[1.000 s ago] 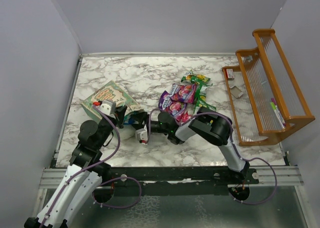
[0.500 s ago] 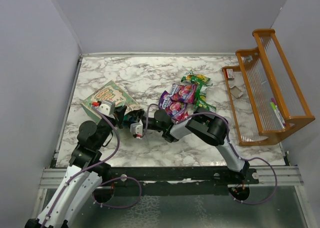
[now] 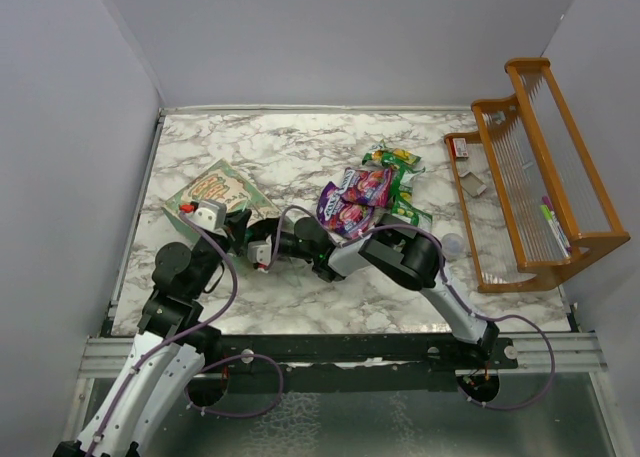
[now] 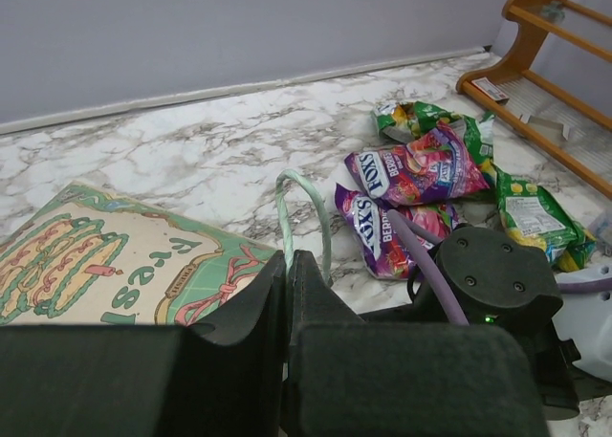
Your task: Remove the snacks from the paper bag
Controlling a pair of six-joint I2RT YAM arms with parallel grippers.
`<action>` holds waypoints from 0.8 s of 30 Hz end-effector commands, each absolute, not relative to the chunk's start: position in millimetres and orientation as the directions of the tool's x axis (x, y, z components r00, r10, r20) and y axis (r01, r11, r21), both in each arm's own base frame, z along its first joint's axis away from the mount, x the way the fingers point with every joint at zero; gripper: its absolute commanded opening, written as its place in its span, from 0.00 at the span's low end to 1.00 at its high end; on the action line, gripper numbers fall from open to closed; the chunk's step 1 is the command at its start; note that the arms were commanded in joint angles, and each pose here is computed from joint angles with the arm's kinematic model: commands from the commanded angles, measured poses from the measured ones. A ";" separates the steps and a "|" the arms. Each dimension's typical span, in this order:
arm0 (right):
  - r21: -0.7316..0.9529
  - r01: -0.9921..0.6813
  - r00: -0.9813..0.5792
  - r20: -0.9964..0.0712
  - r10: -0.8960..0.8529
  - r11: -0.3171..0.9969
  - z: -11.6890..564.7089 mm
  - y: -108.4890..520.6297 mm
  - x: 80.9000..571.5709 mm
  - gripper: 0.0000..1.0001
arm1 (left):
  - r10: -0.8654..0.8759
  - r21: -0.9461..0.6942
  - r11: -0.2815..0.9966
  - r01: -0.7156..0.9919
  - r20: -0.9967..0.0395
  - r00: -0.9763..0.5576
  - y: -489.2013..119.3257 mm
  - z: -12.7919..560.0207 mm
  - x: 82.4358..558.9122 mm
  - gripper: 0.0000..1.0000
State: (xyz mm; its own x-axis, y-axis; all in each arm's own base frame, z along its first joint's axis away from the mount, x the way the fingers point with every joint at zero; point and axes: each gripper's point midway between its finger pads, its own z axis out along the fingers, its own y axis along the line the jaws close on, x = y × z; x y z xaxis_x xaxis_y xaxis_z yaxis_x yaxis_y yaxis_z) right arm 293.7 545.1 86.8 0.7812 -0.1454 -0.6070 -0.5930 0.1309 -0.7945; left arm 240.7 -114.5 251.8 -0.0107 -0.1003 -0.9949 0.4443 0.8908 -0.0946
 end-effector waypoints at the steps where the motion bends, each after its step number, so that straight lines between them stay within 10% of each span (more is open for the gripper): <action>1: -0.795 -0.592 0.777 -0.607 -0.167 0.134 91.2 546.2 293.4 0.27 | -0.145 -0.107 0.884 0.456 -0.988 0.047 -114.5 271.9 240.0 0.00; 11: -0.836 -0.508 0.847 -0.529 -0.057 0.209 164.8 555.6 282.8 0.05 | -0.217 -0.185 0.933 0.309 -0.974 0.071 -90.5 300.3 253.8 0.00; 24: -0.853 -0.486 0.872 -0.489 0.038 0.190 232.4 538.4 246.4 0.01 | -0.244 -0.222 0.957 0.186 -0.964 0.102 -75.3 315.6 278.5 0.00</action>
State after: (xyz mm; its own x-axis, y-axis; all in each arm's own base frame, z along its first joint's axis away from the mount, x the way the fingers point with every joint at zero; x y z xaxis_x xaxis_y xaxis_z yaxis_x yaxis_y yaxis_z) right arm 266.9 541.2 206.9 0.8484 -0.0177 -0.5290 -0.5143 0.2085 -0.8318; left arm 271.0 -83.2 290.0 0.0248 -0.1948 -0.9805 0.2277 0.9562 -0.1842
